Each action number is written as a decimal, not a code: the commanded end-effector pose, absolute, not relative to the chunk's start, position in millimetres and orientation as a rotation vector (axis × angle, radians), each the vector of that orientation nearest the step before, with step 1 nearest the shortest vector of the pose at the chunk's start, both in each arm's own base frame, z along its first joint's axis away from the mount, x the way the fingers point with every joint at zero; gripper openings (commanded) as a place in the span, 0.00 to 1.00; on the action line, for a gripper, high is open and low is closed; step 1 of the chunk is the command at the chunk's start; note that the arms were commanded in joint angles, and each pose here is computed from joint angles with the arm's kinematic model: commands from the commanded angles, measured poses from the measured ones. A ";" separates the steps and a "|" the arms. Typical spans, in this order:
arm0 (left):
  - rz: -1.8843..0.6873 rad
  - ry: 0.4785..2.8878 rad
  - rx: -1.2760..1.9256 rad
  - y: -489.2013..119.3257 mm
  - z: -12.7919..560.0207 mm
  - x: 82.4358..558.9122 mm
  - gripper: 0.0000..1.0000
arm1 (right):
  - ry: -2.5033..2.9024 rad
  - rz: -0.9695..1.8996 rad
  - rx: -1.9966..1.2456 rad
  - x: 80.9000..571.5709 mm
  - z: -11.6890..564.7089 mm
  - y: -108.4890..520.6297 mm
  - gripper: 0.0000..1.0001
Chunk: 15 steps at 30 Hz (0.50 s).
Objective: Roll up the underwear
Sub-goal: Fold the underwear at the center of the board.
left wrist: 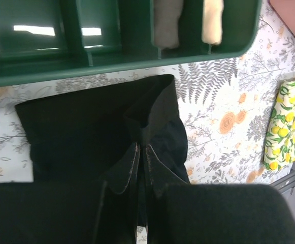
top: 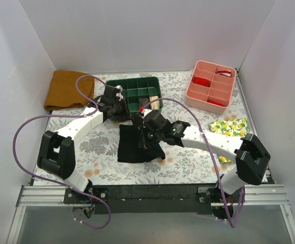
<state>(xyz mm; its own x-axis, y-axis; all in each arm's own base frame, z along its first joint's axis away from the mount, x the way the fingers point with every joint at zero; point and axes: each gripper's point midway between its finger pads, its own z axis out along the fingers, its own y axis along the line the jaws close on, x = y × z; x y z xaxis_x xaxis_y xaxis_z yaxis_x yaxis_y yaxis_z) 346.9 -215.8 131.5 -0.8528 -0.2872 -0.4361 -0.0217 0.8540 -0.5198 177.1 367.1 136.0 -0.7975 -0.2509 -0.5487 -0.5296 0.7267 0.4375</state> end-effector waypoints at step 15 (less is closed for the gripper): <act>-0.651 2.514 -0.262 -186.3 103.7 352.1 0.00 | 2.430 0.982 -0.764 167.5 136.3 435.2 0.01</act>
<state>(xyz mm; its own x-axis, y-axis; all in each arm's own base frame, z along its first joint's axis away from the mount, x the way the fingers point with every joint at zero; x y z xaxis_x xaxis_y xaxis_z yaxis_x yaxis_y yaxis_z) 346.4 -190.7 105.6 -0.8555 -0.3051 -0.4185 -0.0623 0.8628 -0.5017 166.4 409.1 113.8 -0.7967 -0.3426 -0.4979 -0.5784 0.6708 0.4641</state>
